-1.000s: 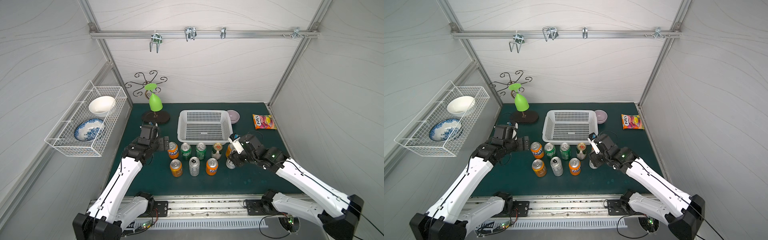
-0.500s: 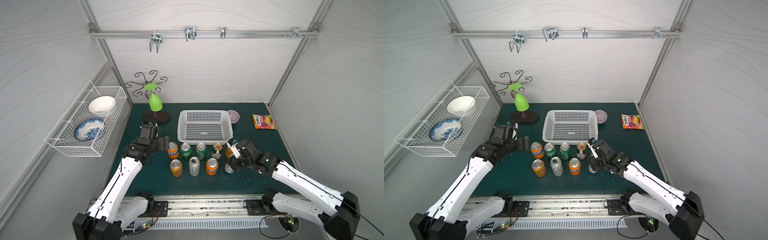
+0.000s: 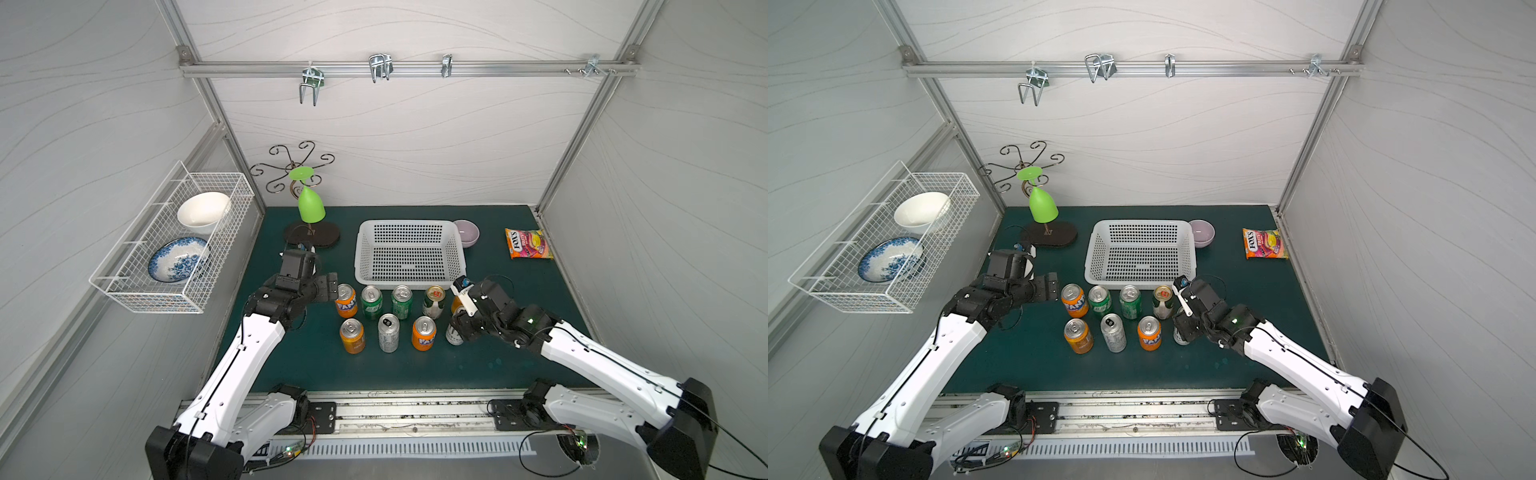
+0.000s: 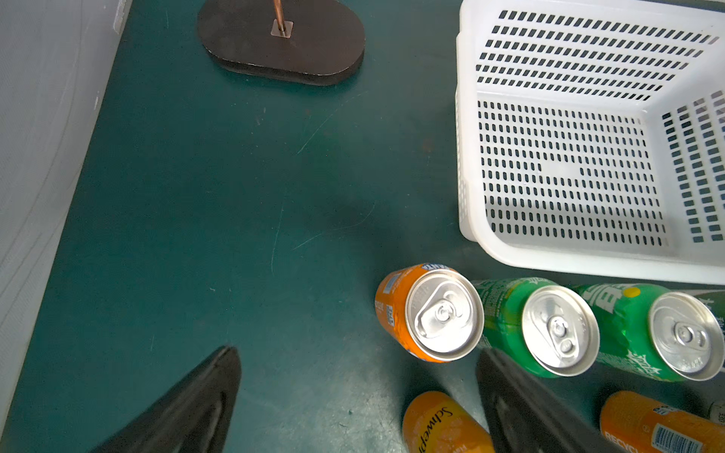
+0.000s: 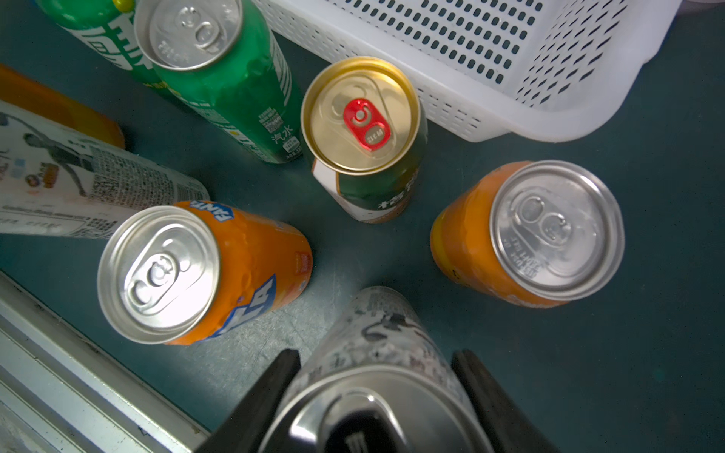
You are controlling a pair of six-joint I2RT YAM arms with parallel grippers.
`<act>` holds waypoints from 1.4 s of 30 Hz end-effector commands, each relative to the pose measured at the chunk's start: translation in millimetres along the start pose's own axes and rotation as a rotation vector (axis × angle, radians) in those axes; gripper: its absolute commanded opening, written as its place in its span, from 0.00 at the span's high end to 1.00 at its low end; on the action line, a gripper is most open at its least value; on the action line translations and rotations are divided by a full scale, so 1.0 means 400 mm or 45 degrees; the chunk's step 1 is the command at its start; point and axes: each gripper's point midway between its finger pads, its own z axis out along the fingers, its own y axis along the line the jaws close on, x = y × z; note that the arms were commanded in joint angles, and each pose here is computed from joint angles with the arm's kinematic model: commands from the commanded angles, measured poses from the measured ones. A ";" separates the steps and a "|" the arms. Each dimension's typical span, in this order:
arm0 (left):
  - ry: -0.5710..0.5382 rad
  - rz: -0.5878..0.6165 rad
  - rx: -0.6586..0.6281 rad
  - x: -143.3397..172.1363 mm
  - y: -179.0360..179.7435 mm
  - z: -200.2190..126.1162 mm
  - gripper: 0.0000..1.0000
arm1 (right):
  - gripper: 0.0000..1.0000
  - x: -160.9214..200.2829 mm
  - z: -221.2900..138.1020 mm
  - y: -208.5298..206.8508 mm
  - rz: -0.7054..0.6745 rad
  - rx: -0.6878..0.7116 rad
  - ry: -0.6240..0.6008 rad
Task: Take out the drinks from the basket
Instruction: Place the drink at the center of the board.
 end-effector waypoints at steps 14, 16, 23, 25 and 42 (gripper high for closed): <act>-0.064 0.002 0.004 -0.036 -0.002 -0.001 0.02 | 0.34 -0.024 0.005 0.001 0.019 0.013 -0.052; -0.062 -0.001 0.004 -0.034 -0.002 0.000 0.02 | 0.33 -0.025 0.005 0.000 0.017 0.019 -0.048; -0.065 -0.006 0.015 -0.036 -0.004 -0.003 0.02 | 0.22 -0.048 -0.025 -0.002 0.011 0.024 -0.078; -0.067 -0.008 0.023 -0.037 -0.007 -0.005 0.02 | 0.18 -0.070 -0.051 -0.003 0.001 0.026 -0.107; -0.179 -0.096 0.038 -0.097 0.027 -0.062 0.02 | 0.01 -0.290 -0.274 -0.174 0.133 0.103 -0.452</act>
